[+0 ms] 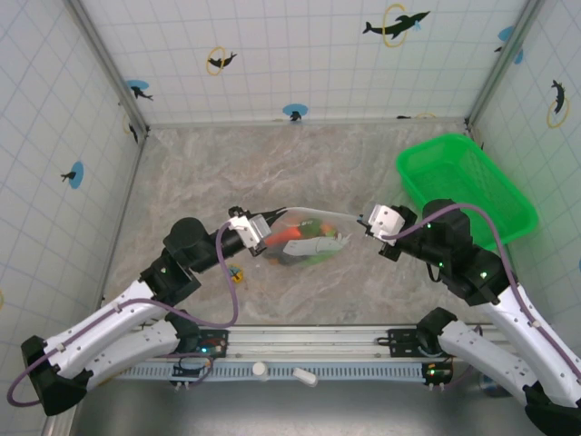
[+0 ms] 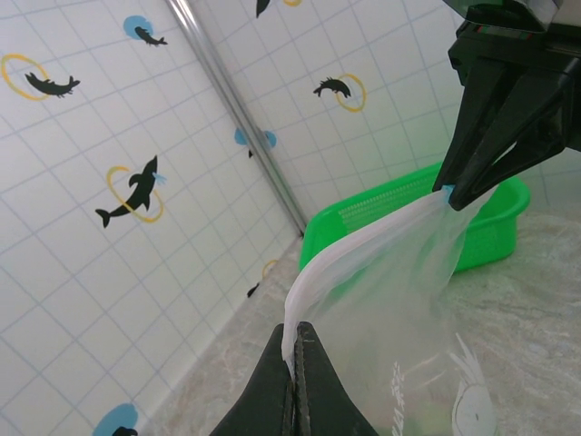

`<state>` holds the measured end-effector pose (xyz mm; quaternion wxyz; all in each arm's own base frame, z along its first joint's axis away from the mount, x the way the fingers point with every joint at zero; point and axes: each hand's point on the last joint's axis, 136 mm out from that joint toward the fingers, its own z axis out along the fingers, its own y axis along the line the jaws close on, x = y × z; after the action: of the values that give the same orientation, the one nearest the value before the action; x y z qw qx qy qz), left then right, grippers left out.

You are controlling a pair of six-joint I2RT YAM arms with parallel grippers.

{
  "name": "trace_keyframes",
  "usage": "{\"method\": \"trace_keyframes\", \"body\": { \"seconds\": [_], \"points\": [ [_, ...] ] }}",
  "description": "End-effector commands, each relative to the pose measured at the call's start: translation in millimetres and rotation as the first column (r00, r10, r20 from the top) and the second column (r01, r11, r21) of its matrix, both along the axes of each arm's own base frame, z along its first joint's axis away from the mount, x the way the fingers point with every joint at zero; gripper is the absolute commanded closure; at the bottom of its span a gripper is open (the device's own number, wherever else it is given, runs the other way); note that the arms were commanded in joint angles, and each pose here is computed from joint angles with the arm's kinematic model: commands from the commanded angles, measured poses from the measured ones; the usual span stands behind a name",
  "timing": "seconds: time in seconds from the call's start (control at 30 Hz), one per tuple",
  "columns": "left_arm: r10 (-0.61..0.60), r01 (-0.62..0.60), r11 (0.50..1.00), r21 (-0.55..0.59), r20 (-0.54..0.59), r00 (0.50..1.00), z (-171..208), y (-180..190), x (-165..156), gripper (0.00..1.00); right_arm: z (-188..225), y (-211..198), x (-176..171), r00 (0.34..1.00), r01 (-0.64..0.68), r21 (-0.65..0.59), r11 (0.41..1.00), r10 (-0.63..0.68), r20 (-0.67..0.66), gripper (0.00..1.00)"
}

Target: Place the food in the zip-top bag and seal the zipper

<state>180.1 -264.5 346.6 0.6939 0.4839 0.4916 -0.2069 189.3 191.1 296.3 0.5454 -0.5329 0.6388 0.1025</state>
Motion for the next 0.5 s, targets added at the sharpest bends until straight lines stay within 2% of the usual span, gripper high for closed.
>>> {"method": "trace_keyframes", "body": {
  "seconds": [0.0, 0.47],
  "points": [
    [0.091, -0.076, 0.99, -0.119, 0.126, 0.988, 53, 21, 2, 1.0, -9, -20, 4, 0.996, 0.087, -0.071, 0.994, -0.089, -0.014, 0.98],
    [0.131, -0.111, 0.984, -0.139, 0.149, 0.98, 62, 30, 2, 1.0, -1, -34, 4, 0.99, 0.14, -0.085, 0.987, -0.138, 0.023, 0.98]
  ]
}}
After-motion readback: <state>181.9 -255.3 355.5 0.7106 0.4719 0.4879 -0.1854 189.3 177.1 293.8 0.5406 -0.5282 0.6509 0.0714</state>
